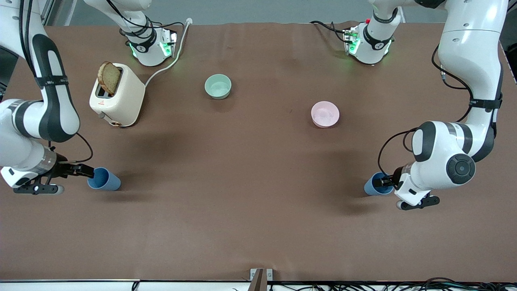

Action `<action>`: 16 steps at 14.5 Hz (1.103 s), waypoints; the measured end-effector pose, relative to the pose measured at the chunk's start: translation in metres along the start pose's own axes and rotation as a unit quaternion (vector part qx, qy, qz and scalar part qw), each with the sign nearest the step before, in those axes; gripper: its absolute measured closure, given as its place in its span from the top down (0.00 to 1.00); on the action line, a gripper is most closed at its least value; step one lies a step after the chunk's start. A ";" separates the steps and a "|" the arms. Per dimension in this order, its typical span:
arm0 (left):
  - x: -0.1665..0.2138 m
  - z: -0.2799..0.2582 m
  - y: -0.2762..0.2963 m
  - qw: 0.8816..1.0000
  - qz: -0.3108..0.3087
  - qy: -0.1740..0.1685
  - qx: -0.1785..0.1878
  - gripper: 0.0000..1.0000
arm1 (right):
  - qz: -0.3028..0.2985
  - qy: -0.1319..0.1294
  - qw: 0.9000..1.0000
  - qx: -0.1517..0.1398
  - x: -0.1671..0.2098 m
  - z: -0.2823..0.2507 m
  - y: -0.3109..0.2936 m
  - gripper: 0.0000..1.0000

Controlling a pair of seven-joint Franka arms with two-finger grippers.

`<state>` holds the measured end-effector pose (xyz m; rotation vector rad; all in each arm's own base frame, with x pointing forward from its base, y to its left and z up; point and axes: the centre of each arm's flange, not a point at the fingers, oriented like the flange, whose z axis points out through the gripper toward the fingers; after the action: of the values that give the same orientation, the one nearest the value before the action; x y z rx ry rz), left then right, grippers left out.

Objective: Stack blue cups with both arms
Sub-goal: 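Grasp the blue cups with the left and right grippers, then carry the right cup and left cup toward the table middle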

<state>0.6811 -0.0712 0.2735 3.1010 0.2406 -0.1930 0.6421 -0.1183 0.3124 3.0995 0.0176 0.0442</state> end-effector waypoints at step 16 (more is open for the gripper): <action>-0.045 -0.016 0.139 0.986 -0.163 -0.001 -0.035 0.05 | 0.004 -0.012 1.000 0.024 0.000 0.063 -0.003 0.05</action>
<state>0.6608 -0.2146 0.2973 2.9708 0.7372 -0.1875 0.6438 -0.1181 0.2492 3.1481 0.0066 0.0063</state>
